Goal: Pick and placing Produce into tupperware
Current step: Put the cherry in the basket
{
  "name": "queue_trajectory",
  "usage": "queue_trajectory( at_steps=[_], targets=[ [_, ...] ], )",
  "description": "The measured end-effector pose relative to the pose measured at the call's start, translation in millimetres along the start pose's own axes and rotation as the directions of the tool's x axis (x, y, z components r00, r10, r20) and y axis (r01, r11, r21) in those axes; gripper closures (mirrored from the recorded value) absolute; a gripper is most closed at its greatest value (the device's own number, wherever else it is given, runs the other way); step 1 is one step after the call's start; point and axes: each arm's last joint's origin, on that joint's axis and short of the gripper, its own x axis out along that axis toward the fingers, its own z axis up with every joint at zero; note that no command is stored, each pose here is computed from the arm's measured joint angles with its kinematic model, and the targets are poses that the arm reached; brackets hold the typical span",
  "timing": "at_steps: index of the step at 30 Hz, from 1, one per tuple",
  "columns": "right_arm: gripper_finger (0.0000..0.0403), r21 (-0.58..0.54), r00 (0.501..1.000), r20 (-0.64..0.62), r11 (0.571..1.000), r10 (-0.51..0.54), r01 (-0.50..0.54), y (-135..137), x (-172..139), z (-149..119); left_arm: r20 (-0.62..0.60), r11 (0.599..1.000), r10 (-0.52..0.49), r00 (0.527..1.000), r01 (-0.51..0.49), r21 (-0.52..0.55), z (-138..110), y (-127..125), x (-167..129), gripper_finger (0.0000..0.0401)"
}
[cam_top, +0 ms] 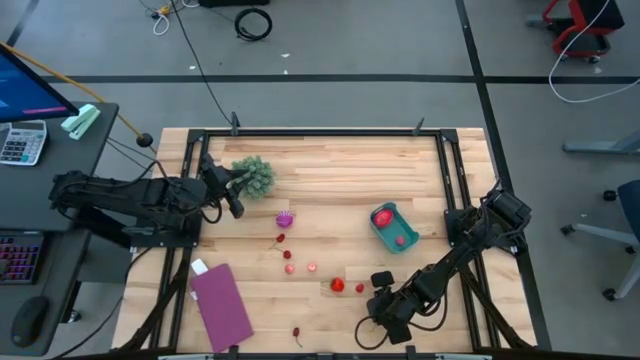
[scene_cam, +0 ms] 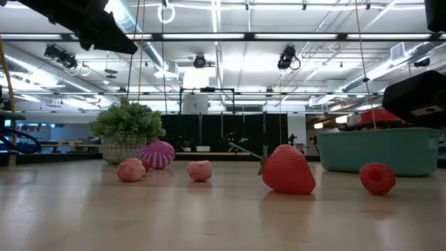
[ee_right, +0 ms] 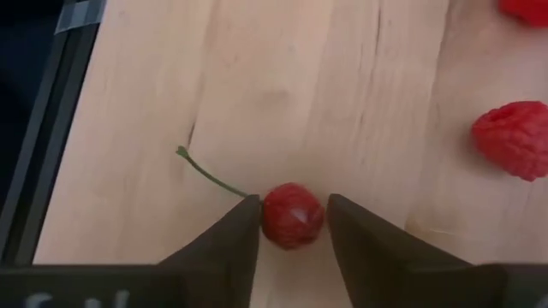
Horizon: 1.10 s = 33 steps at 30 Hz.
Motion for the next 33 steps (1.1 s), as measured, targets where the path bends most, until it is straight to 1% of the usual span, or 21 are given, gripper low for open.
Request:
queue_trajectory(
  at_steps=[5, 9, 14, 19, 21, 24, 28, 30, 33],
  targets=[
    [0.0307, 0.056, 1.000, 0.013, 0.998, -0.024, 0.023, -3, 0, 2, 0.000, 1.000, 0.000, 1.000, 0.000, 0.001, 0, 0, 0, 0.0294],
    [0.0330, 0.082, 0.997, 0.038, 0.995, -0.064, 0.061, -9, -1, 6, 0.000, 1.000, 0.000, 1.000, 0.000, 0.002, 0, 0, 0, 0.0294],
    [0.0335, 0.119, 0.990, 0.057, 0.985, -0.131, 0.123, -23, -9, 13, 0.000, 1.000, 0.000, 1.000, 0.000, 0.008, 0, 0, 0, 0.0294],
    [0.0331, 0.161, 0.976, 0.035, 0.965, -0.216, 0.208, -42, -33, 17, 0.000, 1.000, 0.001, 1.000, -0.001, 0.027, 0, 0, 0, 0.0294],
    [0.0332, 0.202, 0.964, -0.001, 0.944, -0.267, 0.262, -50, -46, 14, 0.000, 1.000, 0.001, 1.000, -0.001, 0.026, 0, 0, 0, 0.0294],
    [0.0334, 0.269, 0.926, -0.067, 0.887, -0.370, 0.374, -63, -67, 6, 0.000, 1.000, 0.001, 1.000, -0.001, 0.026, 0, 0, 0, 0.0294],
    [0.0333, 0.289, 0.861, -0.121, 0.813, -0.494, 0.506, -78, -92, -3, -0.007, 1.000, 0.002, 1.000, -0.002, 0.006, -1, 0, 0, 0.0294],
    [0.0329, 0.282, 0.838, -0.137, 0.790, -0.528, 0.544, -84, -103, -6, -0.010, 1.000, 0.002, 1.000, -0.003, -0.005, -1, 0, 0, 0.0294],
    [0.0322, 0.286, 0.824, -0.165, 0.773, -0.542, 0.566, -91, -111, -8, -0.014, 1.000, 0.003, 1.000, -0.003, -0.014, -2, 0, 0, 0.0294]
  ],
)
